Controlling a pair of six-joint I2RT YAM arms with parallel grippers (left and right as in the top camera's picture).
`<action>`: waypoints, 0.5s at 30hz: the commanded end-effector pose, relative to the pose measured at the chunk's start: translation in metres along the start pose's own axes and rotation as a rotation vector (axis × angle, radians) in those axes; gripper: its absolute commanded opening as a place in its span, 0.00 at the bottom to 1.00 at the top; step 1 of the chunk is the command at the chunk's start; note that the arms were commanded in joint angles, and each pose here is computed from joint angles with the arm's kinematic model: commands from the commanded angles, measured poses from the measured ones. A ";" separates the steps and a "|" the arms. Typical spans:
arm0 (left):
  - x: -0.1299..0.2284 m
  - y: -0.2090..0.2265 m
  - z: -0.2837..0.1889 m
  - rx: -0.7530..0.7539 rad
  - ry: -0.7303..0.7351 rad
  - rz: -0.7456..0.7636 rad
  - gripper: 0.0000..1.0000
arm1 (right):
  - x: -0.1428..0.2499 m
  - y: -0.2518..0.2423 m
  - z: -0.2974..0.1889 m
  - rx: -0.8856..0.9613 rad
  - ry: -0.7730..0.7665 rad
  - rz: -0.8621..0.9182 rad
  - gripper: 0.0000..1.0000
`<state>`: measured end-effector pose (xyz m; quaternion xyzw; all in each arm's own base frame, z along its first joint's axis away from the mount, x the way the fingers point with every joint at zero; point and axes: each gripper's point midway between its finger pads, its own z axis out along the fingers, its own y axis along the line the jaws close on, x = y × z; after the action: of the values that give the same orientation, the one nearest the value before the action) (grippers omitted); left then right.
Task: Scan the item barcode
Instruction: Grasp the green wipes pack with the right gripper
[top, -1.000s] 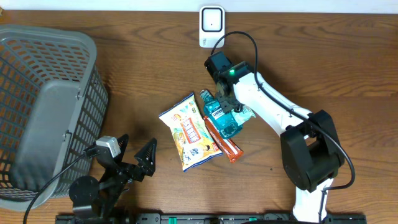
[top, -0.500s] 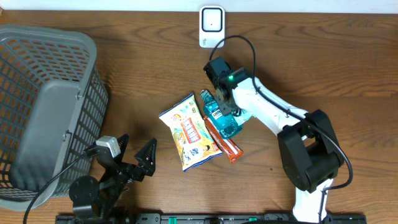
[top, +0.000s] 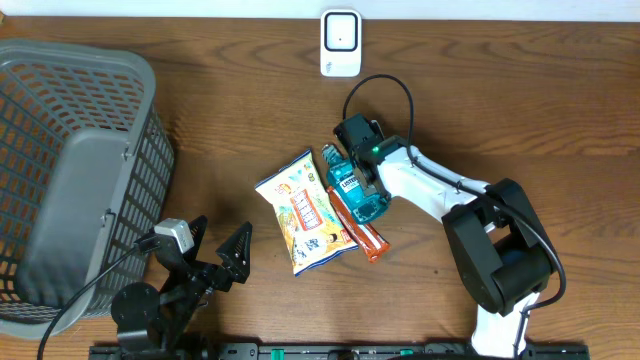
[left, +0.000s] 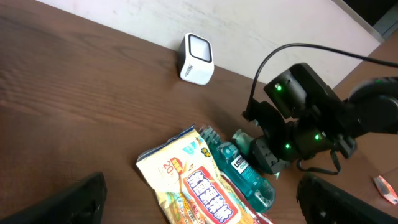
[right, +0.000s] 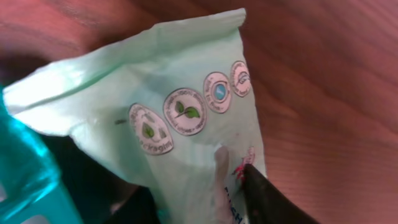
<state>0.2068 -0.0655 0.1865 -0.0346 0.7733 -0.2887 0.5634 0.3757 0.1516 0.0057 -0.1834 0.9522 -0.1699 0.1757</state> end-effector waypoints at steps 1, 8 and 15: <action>0.001 -0.003 0.000 0.016 0.003 0.003 0.98 | 0.017 -0.011 0.008 0.083 0.029 -0.020 0.23; 0.001 -0.003 0.000 0.016 0.003 0.003 0.98 | 0.012 -0.001 0.000 0.008 0.049 -0.025 0.01; 0.001 -0.003 0.000 0.016 0.003 0.003 0.98 | -0.007 0.050 -0.069 -0.607 0.080 -0.099 0.01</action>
<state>0.2064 -0.0666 0.1866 -0.0325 0.7731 -0.2912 0.5625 0.3529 0.1635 0.0160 -0.2134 0.9685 -0.0933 0.0879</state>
